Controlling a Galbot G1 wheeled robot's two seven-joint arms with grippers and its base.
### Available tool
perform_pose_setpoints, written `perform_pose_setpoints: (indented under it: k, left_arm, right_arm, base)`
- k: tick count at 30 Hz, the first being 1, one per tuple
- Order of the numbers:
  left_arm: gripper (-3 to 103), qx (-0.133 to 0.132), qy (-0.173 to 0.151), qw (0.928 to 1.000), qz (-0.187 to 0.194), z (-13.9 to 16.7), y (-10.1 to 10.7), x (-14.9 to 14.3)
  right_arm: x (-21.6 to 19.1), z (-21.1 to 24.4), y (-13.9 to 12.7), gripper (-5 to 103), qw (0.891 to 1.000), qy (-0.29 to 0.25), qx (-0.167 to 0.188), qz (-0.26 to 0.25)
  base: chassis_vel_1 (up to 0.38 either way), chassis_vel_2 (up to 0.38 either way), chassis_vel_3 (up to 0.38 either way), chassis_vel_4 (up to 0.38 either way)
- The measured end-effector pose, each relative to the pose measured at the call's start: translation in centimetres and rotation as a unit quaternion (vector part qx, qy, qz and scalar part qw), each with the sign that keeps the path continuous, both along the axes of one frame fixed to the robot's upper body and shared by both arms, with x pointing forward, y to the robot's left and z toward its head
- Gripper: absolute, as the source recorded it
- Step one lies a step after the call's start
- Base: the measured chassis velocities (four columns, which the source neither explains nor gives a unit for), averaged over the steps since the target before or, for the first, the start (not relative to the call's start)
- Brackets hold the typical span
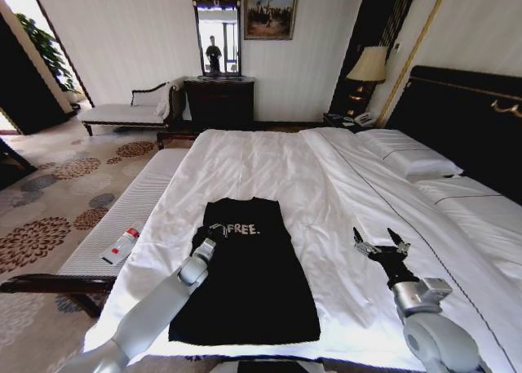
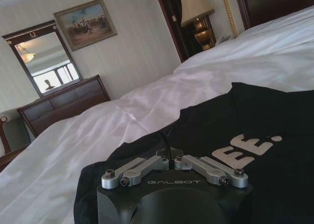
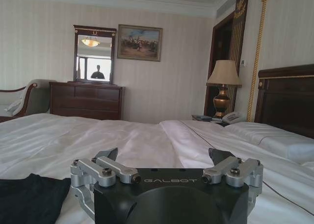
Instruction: Fold the clothes on the bed.
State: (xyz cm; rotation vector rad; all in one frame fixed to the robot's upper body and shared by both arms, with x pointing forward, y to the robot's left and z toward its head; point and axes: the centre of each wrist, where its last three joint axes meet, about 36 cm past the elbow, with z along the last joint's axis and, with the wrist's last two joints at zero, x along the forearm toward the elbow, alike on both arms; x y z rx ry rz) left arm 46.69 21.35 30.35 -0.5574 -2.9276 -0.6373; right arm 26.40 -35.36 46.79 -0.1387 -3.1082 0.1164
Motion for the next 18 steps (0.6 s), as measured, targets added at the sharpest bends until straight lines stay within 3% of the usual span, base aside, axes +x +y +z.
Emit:
perform_pose_setpoints:
  k: [8, 12, 15, 17, 18]
  left_arm:
    - [-3, 0.008, 0.005, 0.9998, 0.015, -0.9, 0.8, -0.9]
    - [8, 0.01, 0.014, 0.9992, 0.035, -0.9, 0.8, -0.9]
    - [23, 0.012, 0.018, 0.9988, 0.043, -0.7, 0.9, -1.2]
    - [23, 0.012, 0.018, 0.9989, 0.042, -0.7, 1.0, -1.3]
    - [29, 0.012, 0.018, 0.9989, 0.041, -0.6, 1.0, -1.5]
  right_arm:
    - [0.0, -0.1, 0.1, 100, 1.0, 0.001, 0.002, 0.001]
    - [0.0, 0.0, 0.2, 100, 1.0, 0.001, 0.003, 0.003]
    - [-0.1, 0.0, 0.3, 100, 1.0, 0.002, 0.004, 0.002]
    - [-0.2, -0.1, 0.3, 100, 1.0, 0.003, 0.004, 0.002]
    - [-0.2, -0.1, 0.3, 100, 1.0, 0.003, 0.005, 0.001]
  base:
    - [0.0, 0.0, 0.0, 0.0]
    - [0.0, 0.0, 0.0, 0.0]
    - [0.0, 0.0, 0.0, 0.0]
    - [0.0, 0.0, 0.0, 0.0]
    - [0.0, 0.0, 0.0, 0.0]
